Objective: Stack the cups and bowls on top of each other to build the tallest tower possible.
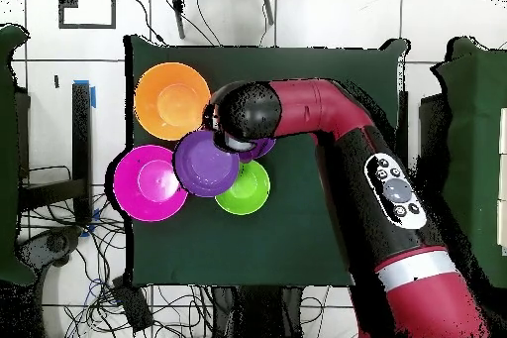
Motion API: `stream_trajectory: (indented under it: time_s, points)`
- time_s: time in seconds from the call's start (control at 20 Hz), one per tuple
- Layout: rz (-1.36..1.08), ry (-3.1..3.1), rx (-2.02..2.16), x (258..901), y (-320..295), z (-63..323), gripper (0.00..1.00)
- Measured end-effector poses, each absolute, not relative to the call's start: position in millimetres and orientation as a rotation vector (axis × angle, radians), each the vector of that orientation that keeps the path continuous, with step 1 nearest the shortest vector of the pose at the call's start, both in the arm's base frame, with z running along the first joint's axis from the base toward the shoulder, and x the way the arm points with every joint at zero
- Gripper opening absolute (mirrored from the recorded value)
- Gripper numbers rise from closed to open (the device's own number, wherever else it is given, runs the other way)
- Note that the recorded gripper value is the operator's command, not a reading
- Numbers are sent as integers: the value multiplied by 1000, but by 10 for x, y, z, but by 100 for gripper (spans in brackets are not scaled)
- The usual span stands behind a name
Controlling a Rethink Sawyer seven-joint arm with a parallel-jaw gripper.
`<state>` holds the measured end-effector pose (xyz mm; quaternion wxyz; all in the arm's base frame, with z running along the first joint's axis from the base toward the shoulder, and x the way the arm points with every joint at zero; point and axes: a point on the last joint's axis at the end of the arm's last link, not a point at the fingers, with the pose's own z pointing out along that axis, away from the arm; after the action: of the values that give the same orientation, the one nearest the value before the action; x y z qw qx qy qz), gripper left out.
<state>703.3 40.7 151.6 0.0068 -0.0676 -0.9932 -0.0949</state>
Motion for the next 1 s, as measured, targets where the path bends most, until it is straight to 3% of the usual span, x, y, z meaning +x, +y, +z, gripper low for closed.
stream_trajectory:
  time_s: [1.0]
  points:
    - [-277, -3238, -133, 7835, 1087, 1849, 100]
